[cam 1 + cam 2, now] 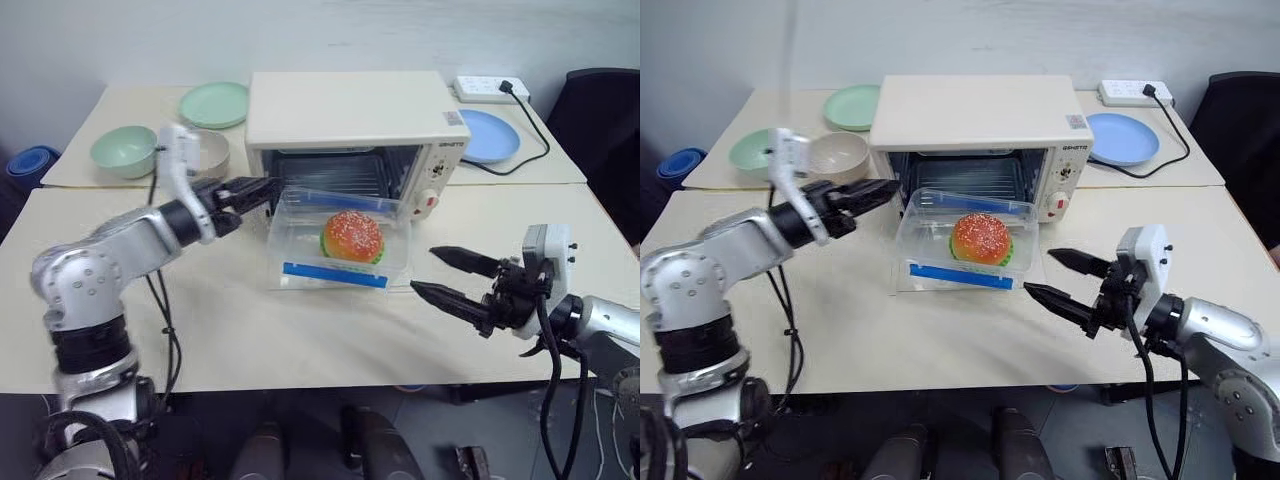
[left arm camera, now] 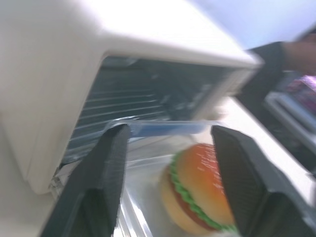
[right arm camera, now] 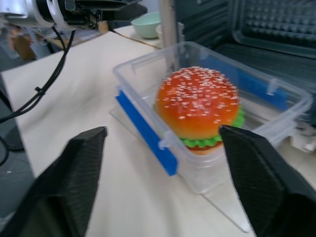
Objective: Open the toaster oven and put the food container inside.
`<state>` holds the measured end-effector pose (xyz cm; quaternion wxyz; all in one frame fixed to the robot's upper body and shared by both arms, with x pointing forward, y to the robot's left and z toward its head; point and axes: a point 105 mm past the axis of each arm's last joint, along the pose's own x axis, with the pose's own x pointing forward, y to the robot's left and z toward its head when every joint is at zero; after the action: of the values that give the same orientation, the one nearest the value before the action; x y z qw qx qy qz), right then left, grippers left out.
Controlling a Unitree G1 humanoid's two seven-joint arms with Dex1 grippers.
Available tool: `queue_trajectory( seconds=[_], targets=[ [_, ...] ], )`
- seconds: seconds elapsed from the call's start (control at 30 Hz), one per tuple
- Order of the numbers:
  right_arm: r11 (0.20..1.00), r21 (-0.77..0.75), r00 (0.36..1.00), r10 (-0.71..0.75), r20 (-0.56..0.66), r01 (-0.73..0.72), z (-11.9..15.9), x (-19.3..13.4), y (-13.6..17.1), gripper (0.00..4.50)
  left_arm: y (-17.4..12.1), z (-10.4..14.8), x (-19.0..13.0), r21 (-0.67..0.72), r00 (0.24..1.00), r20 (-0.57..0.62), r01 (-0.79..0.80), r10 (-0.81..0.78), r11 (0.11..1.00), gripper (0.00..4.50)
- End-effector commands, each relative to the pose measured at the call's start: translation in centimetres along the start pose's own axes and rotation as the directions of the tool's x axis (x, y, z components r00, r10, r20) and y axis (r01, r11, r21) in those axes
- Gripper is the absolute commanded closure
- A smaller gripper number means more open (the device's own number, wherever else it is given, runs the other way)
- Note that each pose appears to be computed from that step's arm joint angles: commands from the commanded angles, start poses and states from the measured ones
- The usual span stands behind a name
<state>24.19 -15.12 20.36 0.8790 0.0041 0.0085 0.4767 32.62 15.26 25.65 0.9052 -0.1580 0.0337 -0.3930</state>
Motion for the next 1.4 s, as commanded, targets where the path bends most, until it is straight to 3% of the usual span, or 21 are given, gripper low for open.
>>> queue_trajectory(
  seconds=[0.03,0.2,0.3,0.47,0.57,0.7,0.87,1.1,1.23,1.4],
  targets=[
    [0.998,0.012,0.998,0.053,0.021,-0.054,0.3,0.7,1.4,1.84,-3.1,0.6,-1.7,0.095,0.973,-0.030,0.230,-0.228,0.968,2.90],
    [0.998,0.037,0.999,0.042,-0.034,-0.041,-1.6,1.7,1.8,3.53,-3.9,-3.7,-2.9,0.204,0.901,-0.305,0.379,-0.309,0.903,4.40],
    [0.999,0.041,0.997,0.037,-0.064,-0.035,-2.7,2.1,1.9,4.46,-3.9,-5.0,-2.7,0.220,0.874,-0.356,0.423,-0.331,0.879,4.50],
    [0.999,-0.026,0.987,-0.049,-0.155,0.045,-5.0,2.9,0.6,4.46,-3.5,-7.3,-1.2,0.270,0.840,-0.441,0.459,-0.315,0.846,4.50],
    [0.991,-0.052,0.980,-0.132,-0.149,0.126,-5.5,3.6,-1.1,4.46,-3.7,-8.2,0.0,0.270,0.838,-0.439,0.468,-0.325,0.842,4.50],
    [0.962,-0.064,0.959,-0.270,-0.084,0.266,-4.9,4.9,-4.1,4.46,-2.8,-9.0,3.4,0.334,0.901,-0.375,0.350,-0.217,0.875,4.50],
    [0.925,-0.078,0.927,-0.375,-0.013,0.373,-3.9,7.0,-7.0,4.46,-0.7,-8.2,5.8,0.372,0.961,-0.271,0.163,-0.061,0.914,4.50],
    [0.869,-0.022,0.868,-0.492,0.069,0.494,-2.7,10.3,-10.6,4.46,1.9,-5.6,9.3,0.462,0.988,-0.127,-0.021,0.089,0.887,4.50],
    [0.879,-0.034,0.876,-0.470,0.110,0.476,-1.4,12.2,-11.3,4.46,0.5,-3.6,10.7,0.440,0.997,-0.068,0.013,0.019,0.898,4.50],
    [0.899,-0.057,0.897,-0.425,0.122,0.434,-0.6,11.5,-10.9,4.46,-0.6,-2.4,8.3,0.403,0.996,-0.052,0.083,-0.068,0.911,4.50]
  ],
)
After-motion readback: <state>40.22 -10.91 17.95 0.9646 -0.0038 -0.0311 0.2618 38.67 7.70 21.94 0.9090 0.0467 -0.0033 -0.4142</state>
